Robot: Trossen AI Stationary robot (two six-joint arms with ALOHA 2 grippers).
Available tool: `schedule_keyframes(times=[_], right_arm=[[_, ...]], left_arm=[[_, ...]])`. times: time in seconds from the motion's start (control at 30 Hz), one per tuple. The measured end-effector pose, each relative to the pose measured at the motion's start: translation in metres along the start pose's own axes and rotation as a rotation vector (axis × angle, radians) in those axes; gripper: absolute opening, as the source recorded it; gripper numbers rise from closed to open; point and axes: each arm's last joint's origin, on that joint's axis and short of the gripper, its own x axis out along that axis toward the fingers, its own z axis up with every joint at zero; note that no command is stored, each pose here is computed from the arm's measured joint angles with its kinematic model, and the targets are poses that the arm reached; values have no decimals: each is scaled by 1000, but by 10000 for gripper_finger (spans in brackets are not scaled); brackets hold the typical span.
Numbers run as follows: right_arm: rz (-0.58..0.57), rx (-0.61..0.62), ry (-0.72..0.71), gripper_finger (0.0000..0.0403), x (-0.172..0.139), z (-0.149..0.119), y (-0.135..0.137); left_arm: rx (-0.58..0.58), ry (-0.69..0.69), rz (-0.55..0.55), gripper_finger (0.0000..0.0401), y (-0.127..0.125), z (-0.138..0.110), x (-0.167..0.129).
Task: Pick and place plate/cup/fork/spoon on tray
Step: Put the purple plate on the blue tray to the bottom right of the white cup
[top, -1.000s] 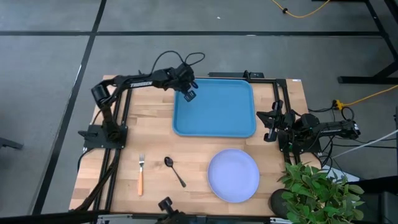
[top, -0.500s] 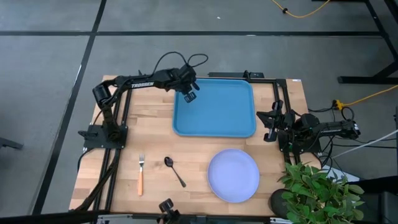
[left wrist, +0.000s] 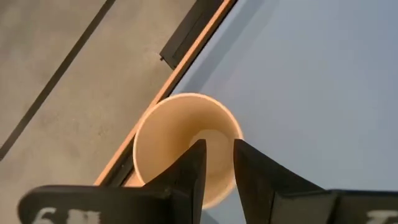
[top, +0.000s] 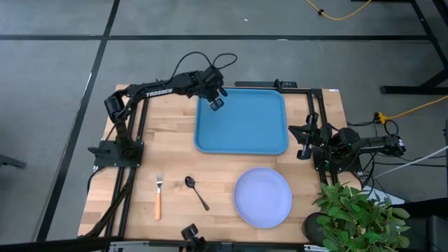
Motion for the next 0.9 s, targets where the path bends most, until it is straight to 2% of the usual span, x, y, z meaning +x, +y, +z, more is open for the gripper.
schedule_keyframes(times=[0.1, 0.2, 0.43, 0.5, 0.6, 0.67, 0.77, 0.83, 0.9], right_arm=[[0, 0, 0, 31, 0, 0, 0], [0, 0, 0, 31, 0, 0, 0], [0, 0, 0, 31, 0, 0, 0], [0, 0, 0, 31, 0, 0, 0], [0, 0, 0, 31, 0, 0, 0], [0, 0, 0, 31, 0, 0, 0], [0, 0, 0, 31, 0, 0, 0], [0, 0, 1, 31, 0, 0, 0], [2, -2, 7, 31, 0, -1, 0]], left_arm=[[-6, 55, -20, 75, -5, 7, -18], [19, 169, -35, 75, -13, 6, -39], [200, 547, -35, 75, -35, -20, -86], [212, 619, -18, 75, -40, -27, -94], [207, 612, 14, 75, -54, -31, -96], [246, 618, 11, 75, -64, -35, -97], [405, 667, -113, 75, -79, -48, -98], [389, 657, -175, 75, -79, -53, -107], [344, 627, -191, 75, -72, -60, -120]])
